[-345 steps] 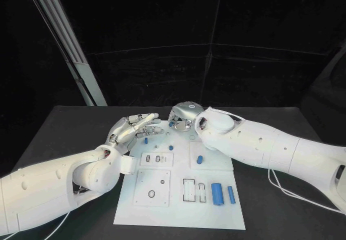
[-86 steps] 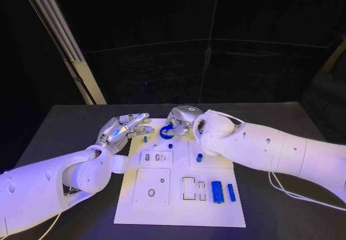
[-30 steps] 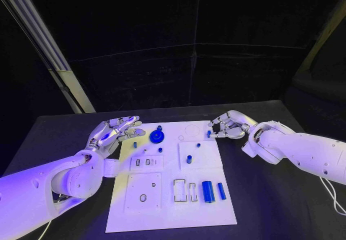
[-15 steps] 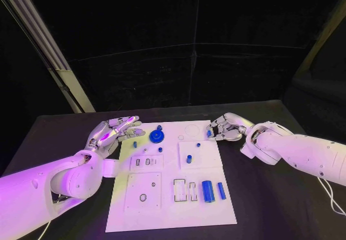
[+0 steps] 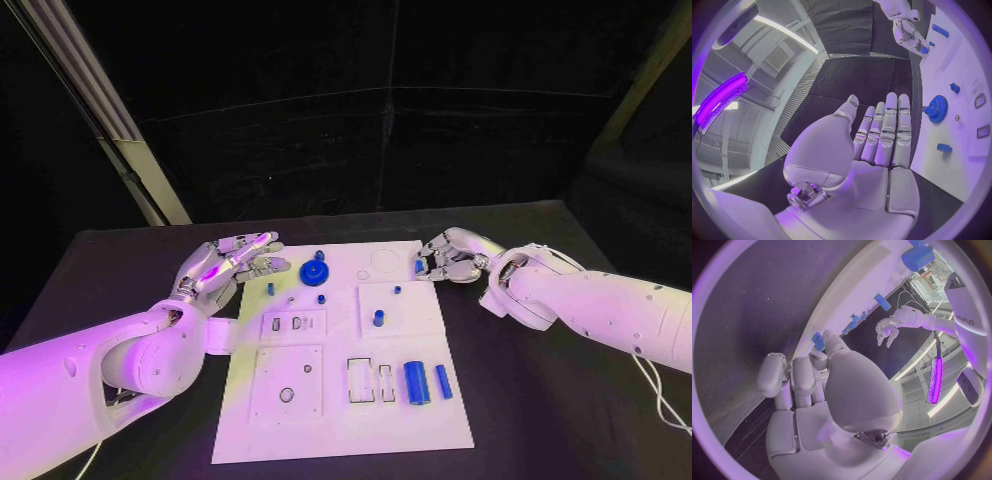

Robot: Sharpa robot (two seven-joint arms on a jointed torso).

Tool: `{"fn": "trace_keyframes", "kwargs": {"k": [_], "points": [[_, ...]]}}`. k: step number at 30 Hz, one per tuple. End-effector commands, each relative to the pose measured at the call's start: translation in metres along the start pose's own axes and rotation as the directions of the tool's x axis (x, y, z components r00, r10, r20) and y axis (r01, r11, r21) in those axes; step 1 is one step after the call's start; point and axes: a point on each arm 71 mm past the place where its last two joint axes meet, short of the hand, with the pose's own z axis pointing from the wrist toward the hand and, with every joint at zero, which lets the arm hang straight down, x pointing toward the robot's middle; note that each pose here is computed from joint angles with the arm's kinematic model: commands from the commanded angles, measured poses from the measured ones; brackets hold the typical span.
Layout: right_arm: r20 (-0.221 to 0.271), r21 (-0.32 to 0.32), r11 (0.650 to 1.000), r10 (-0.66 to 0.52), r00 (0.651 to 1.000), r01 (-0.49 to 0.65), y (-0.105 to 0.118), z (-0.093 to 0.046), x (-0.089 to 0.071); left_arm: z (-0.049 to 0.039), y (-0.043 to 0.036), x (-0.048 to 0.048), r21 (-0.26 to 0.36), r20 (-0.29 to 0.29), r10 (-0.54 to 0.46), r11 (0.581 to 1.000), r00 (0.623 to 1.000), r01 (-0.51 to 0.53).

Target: Assemble the parts on the task board

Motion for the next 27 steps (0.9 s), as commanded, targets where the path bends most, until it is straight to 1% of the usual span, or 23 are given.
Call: {"fn": "trace_keyframes", "kwargs": {"k": [1,16,23,27], "points": [[0.003,0.0,1.0,-0.027,1.0,0.027,0.0007,0.0005,-0.0002,0.0,-0.0014,0.0012,0.012,-0.011,-0.005,1.0,1.0,0.006],[0.01,0.003,0.999,-0.04,0.999,0.04,0.0017,0.0017,0.0005,-0.0002,-0.0013,0.0008,0.01,-0.011,-0.005,1.0,1.0,0.005],[0.028,0.004,0.999,-0.041,0.999,0.041,0.0032,0.0023,0.0002,-0.0003,-0.0013,0.0006,0.01,-0.01,-0.005,1.0,1.0,0.005],[0.049,0.011,0.999,-0.031,0.998,0.031,0.0036,0.0017,-0.0013,-0.0004,-0.0013,0.0005,0.009,-0.01,-0.005,1.0,1.0,0.005]]}}
